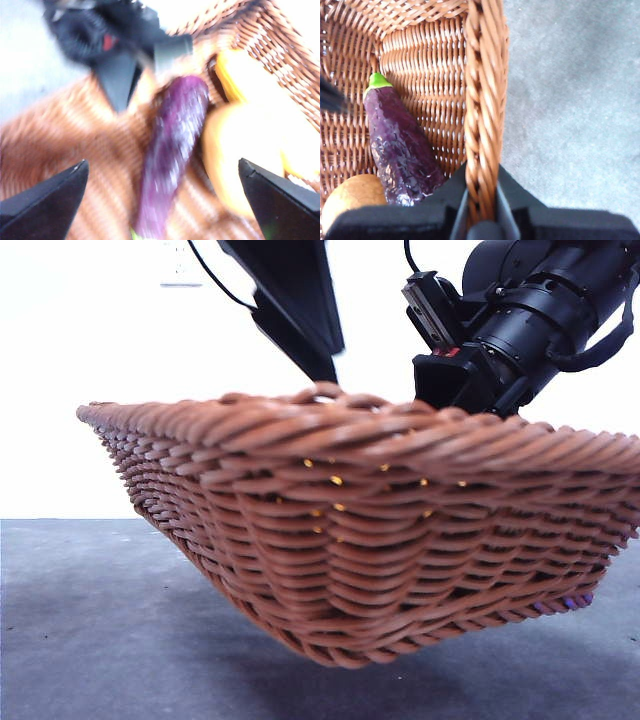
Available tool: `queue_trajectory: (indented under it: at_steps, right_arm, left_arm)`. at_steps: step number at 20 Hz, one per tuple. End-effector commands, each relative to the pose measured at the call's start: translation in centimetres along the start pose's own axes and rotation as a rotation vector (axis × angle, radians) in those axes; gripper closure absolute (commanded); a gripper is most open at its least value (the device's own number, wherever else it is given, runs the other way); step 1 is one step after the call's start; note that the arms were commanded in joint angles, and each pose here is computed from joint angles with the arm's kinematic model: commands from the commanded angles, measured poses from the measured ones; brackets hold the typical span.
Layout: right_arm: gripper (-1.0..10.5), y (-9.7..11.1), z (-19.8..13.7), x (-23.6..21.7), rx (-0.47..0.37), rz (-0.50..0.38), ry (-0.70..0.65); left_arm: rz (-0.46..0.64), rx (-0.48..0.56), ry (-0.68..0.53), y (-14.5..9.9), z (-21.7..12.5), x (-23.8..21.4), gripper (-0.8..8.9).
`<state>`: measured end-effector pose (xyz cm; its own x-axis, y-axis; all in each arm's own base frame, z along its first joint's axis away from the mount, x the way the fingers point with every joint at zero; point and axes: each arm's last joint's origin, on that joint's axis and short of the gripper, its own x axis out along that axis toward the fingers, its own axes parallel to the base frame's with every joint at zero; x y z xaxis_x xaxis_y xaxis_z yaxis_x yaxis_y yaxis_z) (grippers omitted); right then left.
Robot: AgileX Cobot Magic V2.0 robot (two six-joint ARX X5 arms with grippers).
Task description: Help me put the vegetables on the table into the basket
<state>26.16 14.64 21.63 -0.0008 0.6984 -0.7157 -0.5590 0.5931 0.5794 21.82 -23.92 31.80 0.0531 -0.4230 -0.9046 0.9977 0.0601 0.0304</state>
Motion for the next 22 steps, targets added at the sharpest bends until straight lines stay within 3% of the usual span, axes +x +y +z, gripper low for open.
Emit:
queue_trajectory:
  at_steps: [1,6,7,9,13,15,18,22]
  right_arm:
    - [9.6,-0.1,0.1,0.1,-0.001,0.014,-0.003]
    - [9.6,-1.5,0.1,-1.1,0.043,-0.030,-0.038]
    - [9.6,-1.7,0.2,-1.3,0.050,-0.034,-0.044]
    - [9.6,-1.8,0.4,-1.6,0.056,-0.036,-0.057]
    - [9.6,-1.4,1.8,-2.8,0.076,-0.085,-0.111]
    - [9.6,-1.7,2.8,-5.0,0.099,-0.142,-0.186]
    - [9.6,-3.8,3.5,-9.6,0.164,-0.209,-0.314]
    - [9.6,-6.9,2.2,-13.1,0.261,-0.319,-0.388]
  left_arm:
    - [0.007,-0.069,-0.010,-0.4,-0.8,-1.9,3.13]
    - [0.009,-0.313,0.003,-2.3,-3.1,-6.1,3.17]
    - [0.021,-0.342,-0.016,-2.7,-3.3,-6.8,4.20]
    - [0.041,-0.359,-0.049,-3.4,-3.5,-8.0,8.40]
    - [0.079,-0.393,-0.105,-4.6,-4.1,-10.0,8.21]
    - [0.182,-0.396,-0.120,-5.6,-4.9,-11.7,8.21]
    - [0.343,-0.447,-0.182,-7.6,-6.4,-14.7,8.21]
    - [0.471,-0.492,-0.293,-9.7,-8.0,-17.5,8.21]
